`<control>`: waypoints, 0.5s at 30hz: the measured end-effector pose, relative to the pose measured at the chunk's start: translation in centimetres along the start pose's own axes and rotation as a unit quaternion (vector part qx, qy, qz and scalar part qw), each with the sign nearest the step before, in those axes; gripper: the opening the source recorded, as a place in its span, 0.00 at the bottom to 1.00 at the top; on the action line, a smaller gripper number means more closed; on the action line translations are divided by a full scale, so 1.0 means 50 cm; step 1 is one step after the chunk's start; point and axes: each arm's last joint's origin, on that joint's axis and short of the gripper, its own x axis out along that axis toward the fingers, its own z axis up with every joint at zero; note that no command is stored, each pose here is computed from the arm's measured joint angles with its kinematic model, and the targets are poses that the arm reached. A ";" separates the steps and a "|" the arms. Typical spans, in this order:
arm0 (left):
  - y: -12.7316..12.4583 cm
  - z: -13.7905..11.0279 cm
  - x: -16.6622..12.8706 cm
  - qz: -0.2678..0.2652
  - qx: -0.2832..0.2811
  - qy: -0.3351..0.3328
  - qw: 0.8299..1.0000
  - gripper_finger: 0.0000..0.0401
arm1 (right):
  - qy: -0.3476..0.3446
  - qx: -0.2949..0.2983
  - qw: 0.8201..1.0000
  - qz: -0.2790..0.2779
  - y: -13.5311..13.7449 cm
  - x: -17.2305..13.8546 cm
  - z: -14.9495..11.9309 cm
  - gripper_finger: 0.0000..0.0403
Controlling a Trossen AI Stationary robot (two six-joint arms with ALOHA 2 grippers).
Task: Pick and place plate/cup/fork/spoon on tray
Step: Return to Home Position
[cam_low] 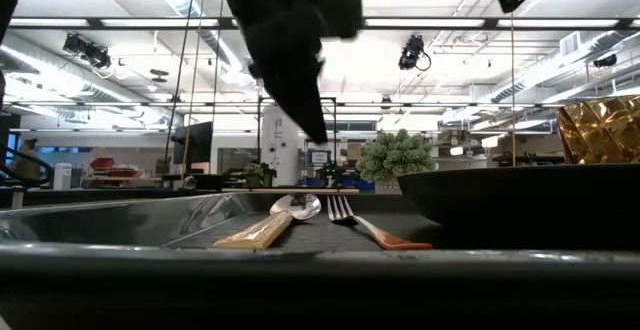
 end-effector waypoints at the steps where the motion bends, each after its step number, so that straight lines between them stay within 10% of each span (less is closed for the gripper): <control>1: 0.006 0.002 -0.012 0.001 0.007 -0.006 1.000 0.09 | -0.001 -0.004 1.000 0.000 -0.004 -0.009 0.000 0.42; 15: 0.113 0.033 -0.147 0.041 0.081 -0.092 0.992 0.03 | -0.085 0.033 0.996 0.000 -0.050 -0.105 -0.019 0.42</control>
